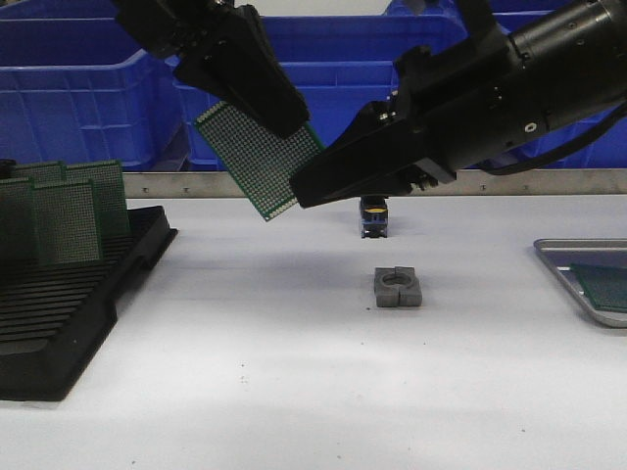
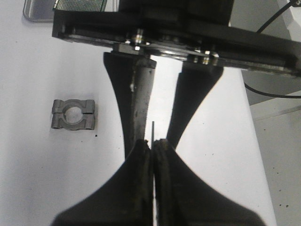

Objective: Place circuit board on tray
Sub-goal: 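Lift the second board with the left gripper and grasp its edge with the right, then carry the second board with the right gripper and lay it on the tray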

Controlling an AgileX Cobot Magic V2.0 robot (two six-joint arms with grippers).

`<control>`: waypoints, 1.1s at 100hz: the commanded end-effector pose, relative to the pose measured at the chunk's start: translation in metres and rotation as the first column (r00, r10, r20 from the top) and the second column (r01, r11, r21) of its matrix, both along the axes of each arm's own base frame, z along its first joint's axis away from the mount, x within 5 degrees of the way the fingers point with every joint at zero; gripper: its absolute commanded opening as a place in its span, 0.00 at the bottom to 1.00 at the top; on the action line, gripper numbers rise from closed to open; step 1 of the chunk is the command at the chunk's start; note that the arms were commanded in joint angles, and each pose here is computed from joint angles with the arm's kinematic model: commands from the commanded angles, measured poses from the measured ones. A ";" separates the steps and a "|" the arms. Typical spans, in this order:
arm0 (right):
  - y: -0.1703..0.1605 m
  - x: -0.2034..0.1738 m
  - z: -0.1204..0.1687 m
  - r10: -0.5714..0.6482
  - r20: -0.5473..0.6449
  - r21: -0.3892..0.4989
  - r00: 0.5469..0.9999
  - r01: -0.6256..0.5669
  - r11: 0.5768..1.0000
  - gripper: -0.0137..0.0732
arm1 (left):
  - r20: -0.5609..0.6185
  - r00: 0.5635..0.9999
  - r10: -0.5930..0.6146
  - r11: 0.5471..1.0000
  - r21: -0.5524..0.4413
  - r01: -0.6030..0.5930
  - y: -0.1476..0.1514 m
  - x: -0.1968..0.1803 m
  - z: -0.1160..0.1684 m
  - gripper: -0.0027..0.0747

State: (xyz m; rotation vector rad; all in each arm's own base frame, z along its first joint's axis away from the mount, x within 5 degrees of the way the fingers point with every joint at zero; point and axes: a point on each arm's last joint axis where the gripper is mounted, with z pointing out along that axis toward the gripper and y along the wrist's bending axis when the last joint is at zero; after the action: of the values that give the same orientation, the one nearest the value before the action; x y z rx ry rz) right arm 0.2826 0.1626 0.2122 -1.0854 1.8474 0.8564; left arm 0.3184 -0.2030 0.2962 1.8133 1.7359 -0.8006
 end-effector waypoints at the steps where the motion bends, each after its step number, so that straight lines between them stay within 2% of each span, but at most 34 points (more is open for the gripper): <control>1: 0.005 -0.002 0.025 0.035 0.050 0.099 0.998 -0.040 0.994 0.17 | -0.002 0.999 -0.037 0.996 -0.084 0.037 -0.003 -0.014 0.029 0.01; 9: 0.006 -0.003 0.025 0.044 0.049 0.106 0.998 -0.049 0.993 0.07 | 0.000 0.999 -0.036 0.996 -0.084 0.036 -0.003 -0.014 0.029 0.01; 18: 0.006 -0.003 0.025 0.047 0.049 0.108 0.998 -0.052 0.993 0.08 | 0.000 0.999 -0.035 0.996 -0.084 0.035 -0.003 -0.014 0.029 0.01; 25: 0.006 -0.003 0.025 0.047 0.049 0.108 0.998 -0.052 0.993 0.08 | -0.001 0.999 -0.035 0.996 -0.087 0.035 -0.004 -0.014 0.029 0.07; 35: 0.006 -0.003 0.025 0.046 0.049 0.107 0.998 -0.051 0.993 0.08 | 0.004 1.000 -0.029 0.996 -0.088 0.029 -0.004 -0.013 0.029 0.26; 47: 0.006 -0.003 0.025 0.042 0.039 0.111 0.998 -0.046 0.993 0.08 | 0.018 1.000 -0.012 0.996 -0.091 0.014 -0.004 -0.011 0.030 0.57; 57: 0.005 -0.004 0.024 0.030 0.008 0.113 1.000 -0.031 0.993 0.08 | 0.016 1.000 -0.010 0.996 -0.091 0.011 -0.004 -0.011 0.030 0.70; 83: -0.011 -0.013 0.000 -0.012 -0.198 0.019 0.980 0.016 1.000 0.08 | 0.023 0.999 0.030 0.995 -0.096 -0.028 -0.005 -0.008 0.030 0.70; 97: -0.030 -0.005 -0.009 -0.169 -0.298 -0.029 0.939 0.168 0.985 0.08 | 0.029 0.999 0.037 0.995 -0.098 -0.034 -0.005 -0.007 0.030 0.70; 110: -0.055 0.007 -0.011 -0.336 -0.368 -0.045 0.867 0.344 0.938 0.08 | 0.029 0.999 0.037 0.995 -0.098 -0.034 -0.005 -0.007 0.030 0.70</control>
State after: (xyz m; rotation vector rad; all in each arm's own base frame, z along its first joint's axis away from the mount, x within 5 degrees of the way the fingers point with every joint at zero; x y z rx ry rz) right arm 0.2831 0.1204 0.1860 -0.7294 2.2574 0.9018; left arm 0.3198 -0.2036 0.2971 1.7825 1.7518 -0.8011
